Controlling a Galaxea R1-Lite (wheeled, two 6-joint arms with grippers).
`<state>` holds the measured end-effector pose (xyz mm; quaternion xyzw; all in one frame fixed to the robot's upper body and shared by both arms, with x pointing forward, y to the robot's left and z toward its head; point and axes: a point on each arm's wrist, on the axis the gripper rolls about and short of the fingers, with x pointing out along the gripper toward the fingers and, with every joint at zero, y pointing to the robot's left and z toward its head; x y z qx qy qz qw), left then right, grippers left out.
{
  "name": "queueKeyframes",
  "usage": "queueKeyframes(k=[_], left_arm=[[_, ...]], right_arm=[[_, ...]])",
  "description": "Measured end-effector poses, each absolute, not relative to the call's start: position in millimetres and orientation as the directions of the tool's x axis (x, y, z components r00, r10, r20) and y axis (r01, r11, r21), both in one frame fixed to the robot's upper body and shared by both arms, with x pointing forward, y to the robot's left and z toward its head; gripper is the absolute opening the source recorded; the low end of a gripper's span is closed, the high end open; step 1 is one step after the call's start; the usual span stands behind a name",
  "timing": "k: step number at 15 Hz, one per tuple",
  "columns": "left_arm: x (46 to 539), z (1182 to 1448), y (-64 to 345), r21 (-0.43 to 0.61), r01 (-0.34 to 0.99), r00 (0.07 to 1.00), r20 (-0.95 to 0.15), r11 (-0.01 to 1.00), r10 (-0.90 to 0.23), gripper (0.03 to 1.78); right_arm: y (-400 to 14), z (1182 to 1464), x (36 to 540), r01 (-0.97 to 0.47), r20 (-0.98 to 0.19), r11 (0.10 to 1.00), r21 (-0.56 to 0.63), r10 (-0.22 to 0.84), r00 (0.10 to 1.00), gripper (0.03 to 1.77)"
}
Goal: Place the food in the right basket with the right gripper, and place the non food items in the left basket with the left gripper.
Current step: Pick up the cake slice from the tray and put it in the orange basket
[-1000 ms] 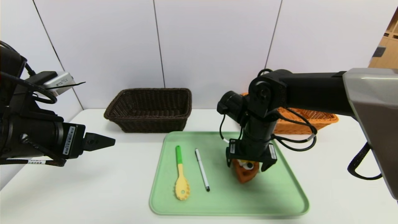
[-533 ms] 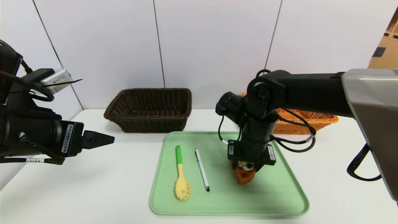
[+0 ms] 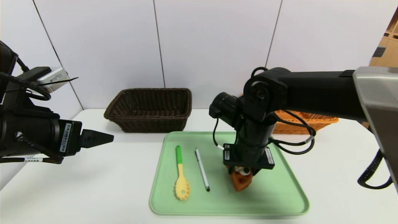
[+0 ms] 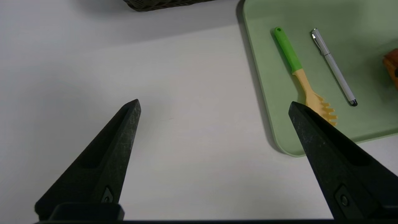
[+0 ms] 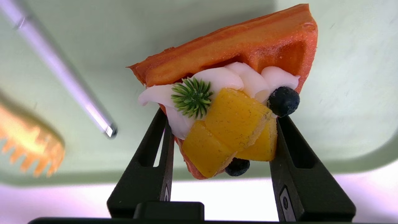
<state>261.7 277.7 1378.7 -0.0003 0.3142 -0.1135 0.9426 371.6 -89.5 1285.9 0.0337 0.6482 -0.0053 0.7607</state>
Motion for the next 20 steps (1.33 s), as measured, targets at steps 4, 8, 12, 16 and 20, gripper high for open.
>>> queueKeyframes(k=[4, 8, 12, 16, 20], left_arm=[[258.7, 1378.2, 278.6, -0.073, 0.213, 0.777, -0.591, 0.974, -0.214, 1.69], [254.6, 1374.2, 280.2, -0.072, 0.211, 0.773, -0.599, 0.975, -0.211, 1.69], [251.7, 1371.1, 281.0, -0.071, 0.211, 0.768, -0.605, 0.975, -0.21, 1.69], [249.4, 1367.6, 281.8, -0.069, 0.21, 0.762, -0.613, 0.975, -0.208, 1.69], [247.2, 1363.7, 282.5, -0.069, 0.21, 0.755, -0.622, 0.975, -0.207, 1.69]], right_arm=[[-86.6, 1311.6, 341.3, -0.023, -0.984, 0.999, 0.044, 0.047, 0.174, 0.85], [-103.6, 1344.5, 330.9, -0.06, -0.946, 0.998, 0.014, 0.033, 0.322, 0.85], [-134.6, 1373.9, 348.8, -0.002, -0.865, 0.998, 0.07, 0.062, 0.498, 0.85], [-176.4, 1397.8, 378.9, 0.034, -0.759, 0.993, 0.114, 0.065, 0.647, 0.85], [-208.7, 1416.0, 410.3, 0.059, -0.605, 0.986, 0.154, 0.047, 0.795, 0.85]])
